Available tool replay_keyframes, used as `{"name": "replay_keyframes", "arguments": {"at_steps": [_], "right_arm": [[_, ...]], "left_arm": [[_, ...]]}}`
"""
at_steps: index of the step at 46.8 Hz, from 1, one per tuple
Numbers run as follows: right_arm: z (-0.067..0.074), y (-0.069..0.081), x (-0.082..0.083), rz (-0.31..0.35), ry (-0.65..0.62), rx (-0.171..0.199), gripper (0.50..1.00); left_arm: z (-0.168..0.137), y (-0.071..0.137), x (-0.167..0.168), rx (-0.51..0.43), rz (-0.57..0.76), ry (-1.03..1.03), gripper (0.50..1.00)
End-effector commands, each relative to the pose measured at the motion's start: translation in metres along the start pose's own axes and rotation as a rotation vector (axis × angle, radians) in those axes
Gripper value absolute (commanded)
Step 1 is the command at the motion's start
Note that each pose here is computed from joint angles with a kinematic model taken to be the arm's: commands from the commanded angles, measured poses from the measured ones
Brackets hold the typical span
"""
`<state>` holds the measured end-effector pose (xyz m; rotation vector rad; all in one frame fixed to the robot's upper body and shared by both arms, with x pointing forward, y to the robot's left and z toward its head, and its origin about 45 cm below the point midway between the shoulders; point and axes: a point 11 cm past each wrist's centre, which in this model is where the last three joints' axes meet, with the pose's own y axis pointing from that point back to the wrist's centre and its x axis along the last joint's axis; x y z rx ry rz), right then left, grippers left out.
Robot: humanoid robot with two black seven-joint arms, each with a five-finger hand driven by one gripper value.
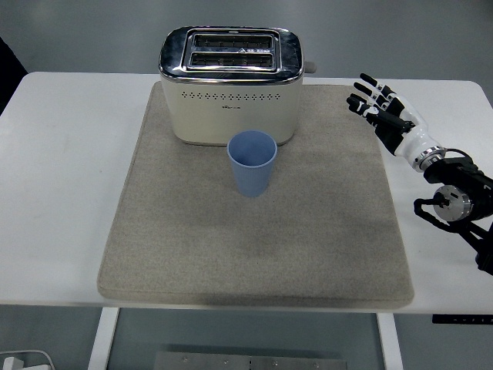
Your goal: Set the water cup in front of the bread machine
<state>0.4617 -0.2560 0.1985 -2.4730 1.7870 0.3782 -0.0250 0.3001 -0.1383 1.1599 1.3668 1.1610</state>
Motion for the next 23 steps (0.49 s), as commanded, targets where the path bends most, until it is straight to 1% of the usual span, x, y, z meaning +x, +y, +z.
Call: {"name": "replay_keyframes", "arguments": {"at_steps": [1,23], "right_arm": [[0.0,-0.0001,-0.0002,-0.001,0.0,0.0,0.907],[-0.0003,0.0002,0.0015,0.003,0.002,0.0,0.907]], "left_arm": [[0.0001,0.0001,0.0005,0.0,0.001,0.001,1.0],[0.0,0.0001,0.0006,0.0,0.002,0.0,1.0]]}}
